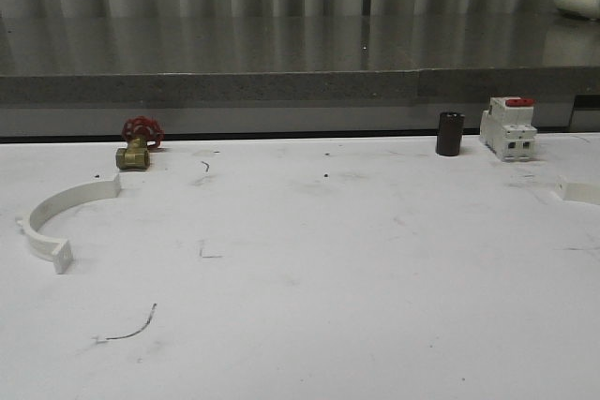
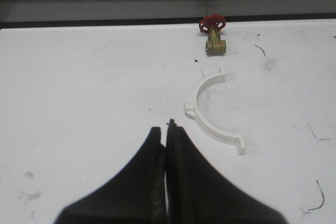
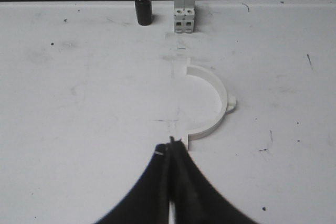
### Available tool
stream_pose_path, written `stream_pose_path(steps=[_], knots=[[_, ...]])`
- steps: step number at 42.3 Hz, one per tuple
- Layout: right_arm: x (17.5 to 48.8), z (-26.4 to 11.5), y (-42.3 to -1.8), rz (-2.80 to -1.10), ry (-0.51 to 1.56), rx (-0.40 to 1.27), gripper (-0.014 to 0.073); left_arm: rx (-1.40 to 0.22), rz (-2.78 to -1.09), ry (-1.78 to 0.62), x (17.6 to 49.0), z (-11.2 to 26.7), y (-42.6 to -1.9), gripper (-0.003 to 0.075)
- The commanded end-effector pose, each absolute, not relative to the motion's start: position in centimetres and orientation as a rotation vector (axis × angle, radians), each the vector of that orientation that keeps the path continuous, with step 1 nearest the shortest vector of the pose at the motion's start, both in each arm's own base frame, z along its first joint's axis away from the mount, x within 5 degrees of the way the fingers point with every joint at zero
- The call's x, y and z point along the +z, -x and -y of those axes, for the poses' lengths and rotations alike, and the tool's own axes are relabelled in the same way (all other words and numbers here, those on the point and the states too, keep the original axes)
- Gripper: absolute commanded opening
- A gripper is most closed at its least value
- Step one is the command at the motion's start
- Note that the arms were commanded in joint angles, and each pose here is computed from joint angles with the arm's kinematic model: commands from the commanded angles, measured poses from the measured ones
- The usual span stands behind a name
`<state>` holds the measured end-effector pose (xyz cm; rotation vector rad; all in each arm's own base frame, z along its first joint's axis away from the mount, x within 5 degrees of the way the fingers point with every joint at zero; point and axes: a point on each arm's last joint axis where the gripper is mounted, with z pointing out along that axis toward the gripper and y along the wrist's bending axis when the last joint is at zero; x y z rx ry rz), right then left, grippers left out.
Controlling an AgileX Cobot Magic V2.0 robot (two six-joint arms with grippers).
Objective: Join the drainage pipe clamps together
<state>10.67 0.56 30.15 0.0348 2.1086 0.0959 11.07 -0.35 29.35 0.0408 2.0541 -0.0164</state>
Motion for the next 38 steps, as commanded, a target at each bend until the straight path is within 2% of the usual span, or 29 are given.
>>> stream_pose_path(steps=[1, 4, 6, 9, 11, 13, 20, 28, 38], knots=[[31.4, -0.5, -11.3, -2.054, -0.036, 0.093, -0.0037, -0.028, -1.98, -0.04, 30.6, 0.5, -11.7, 0.0005], [31.2, -0.5, -11.5, -2.073, -0.035, 0.092, 0.0105, -0.028, -1.983, -0.04, 30.6, 0.5, -11.7, 0.0094], [31.1, -0.5, -11.6, -2.081, -0.035, 0.092, 0.0248, -0.028, -1.981, -0.04, 30.6, 0.5, -11.7, 0.0175], [31.0, -0.5, -11.8, -2.087, -0.036, 0.092, 0.0391, -0.028, -1.979, -0.04, 30.6, 0.5, -11.7, 0.0347], [31.0, -0.5, -11.8, -2.087, -0.036, 0.092, 0.0447, -0.028, -1.984, -0.04, 30.5, 0.5, -11.8, 0.0449], [31.0, -0.5, -11.8, -2.089, -0.036, 0.092, 0.047, -0.028, -1.987, -0.04, 30.7, 0.5, -11.9, 0.0494], [31.0, -0.5, -11.8, -2.088, -0.036, 0.092, 0.0472, -0.052, -2.057, -0.077, 31.5, 1.0, -13.3, 0.05], [31.0, -0.5, -11.8, -2.088, -0.036, 0.092, 0.0472, -0.091, -2.179, -0.162, 32.2, 2.5, -17.1, 0.05], [31.0, -0.5, -11.8, -2.088, -0.036, 0.092, 0.0472, -0.075, -2.392, -0.192, 30.6, 3.6, -23.4, 0.05]])
